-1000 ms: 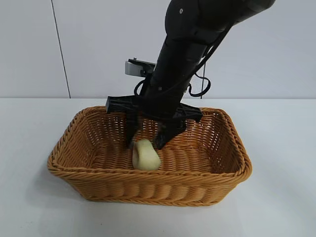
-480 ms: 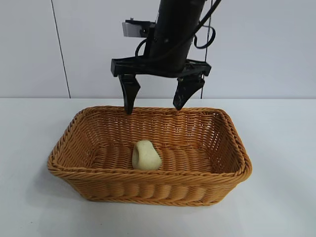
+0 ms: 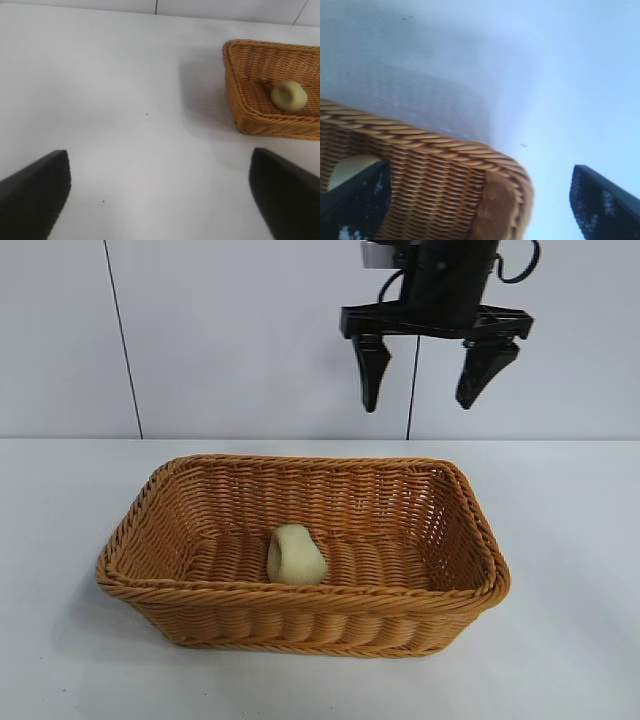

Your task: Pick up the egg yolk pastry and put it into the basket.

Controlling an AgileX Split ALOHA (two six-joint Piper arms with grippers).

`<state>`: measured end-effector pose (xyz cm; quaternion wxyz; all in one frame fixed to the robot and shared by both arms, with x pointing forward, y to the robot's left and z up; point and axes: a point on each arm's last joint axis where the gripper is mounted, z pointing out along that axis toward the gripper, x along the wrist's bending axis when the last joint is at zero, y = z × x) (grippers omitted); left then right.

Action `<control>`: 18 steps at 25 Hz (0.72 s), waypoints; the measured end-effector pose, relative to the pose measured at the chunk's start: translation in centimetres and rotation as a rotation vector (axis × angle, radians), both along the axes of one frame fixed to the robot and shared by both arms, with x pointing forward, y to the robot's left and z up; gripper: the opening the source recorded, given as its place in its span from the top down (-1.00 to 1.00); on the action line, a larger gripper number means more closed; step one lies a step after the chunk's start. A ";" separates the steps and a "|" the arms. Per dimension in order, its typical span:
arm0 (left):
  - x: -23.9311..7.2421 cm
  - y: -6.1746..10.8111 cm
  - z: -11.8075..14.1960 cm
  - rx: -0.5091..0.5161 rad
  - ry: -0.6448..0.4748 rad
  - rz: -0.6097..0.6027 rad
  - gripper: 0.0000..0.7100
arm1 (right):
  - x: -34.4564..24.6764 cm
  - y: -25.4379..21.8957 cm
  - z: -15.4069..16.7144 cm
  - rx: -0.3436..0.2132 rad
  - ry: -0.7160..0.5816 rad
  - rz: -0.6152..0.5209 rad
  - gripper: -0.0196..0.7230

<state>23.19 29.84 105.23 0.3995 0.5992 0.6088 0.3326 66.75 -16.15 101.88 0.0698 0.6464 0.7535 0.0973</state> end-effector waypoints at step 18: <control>0.0 0.0 0.0 0.000 0.000 0.000 -0.96 | 1.4 -14.5 -1.2 -0.031 0.064 -0.300 -0.92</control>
